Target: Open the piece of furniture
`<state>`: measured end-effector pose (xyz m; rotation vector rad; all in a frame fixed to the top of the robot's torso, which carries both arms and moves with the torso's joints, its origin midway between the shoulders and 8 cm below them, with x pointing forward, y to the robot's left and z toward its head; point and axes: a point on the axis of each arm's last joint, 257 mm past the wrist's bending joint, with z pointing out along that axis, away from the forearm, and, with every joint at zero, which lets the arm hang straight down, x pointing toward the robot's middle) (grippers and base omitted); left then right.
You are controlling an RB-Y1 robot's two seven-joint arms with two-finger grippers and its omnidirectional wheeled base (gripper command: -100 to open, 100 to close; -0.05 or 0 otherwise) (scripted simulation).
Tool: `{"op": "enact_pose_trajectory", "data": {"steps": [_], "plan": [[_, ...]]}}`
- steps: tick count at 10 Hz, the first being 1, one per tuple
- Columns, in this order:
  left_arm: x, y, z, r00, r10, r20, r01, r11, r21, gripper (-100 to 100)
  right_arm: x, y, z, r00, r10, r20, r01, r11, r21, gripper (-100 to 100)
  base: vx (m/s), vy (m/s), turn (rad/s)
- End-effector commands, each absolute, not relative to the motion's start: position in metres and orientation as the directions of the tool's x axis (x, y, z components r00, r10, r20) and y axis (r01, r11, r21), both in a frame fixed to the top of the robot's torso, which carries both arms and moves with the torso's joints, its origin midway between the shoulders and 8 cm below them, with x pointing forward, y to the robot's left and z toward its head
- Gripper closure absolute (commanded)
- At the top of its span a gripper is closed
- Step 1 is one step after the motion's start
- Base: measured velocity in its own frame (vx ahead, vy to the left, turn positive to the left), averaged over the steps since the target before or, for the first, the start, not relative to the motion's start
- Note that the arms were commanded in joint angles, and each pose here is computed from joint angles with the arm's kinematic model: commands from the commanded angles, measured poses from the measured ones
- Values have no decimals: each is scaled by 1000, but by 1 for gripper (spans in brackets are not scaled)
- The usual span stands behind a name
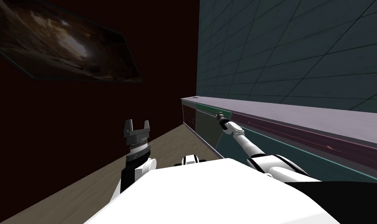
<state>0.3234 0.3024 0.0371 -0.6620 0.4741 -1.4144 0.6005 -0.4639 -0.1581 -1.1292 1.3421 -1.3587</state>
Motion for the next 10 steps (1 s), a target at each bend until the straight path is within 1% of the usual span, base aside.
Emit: {"op": "enact_pose_trajectory", "data": {"steps": [1,3,5,6,9,10], "plan": [[323,302,37,114,-990,83,740,28,-672,0,582,-478,-150,-165,-986,33,18,-37,-999,100,137,190,-263],[323,302,37,114,-990,83,740,28,-672,0,584,-463,-149,-107,-994,35,27,-38,-999,100,54,78,-48],[323,302,37,114,-990,83,740,28,-672,0,563,-484,-138,-116,-991,61,52,-67,-996,100,114,165,-286],[323,302,37,114,-990,83,740,28,-672,0,563,-479,-137,-97,-993,61,57,-67,-996,100,66,118,-83],[323,302,37,113,-990,83,740,28,-672,0,564,-467,-135,-49,-997,65,65,-68,-996,100,-10,-3,16],[323,302,37,113,-990,83,740,28,-672,0,548,-477,-122,-49,-994,101,94,-106,-990,100,66,167,-305]]}}
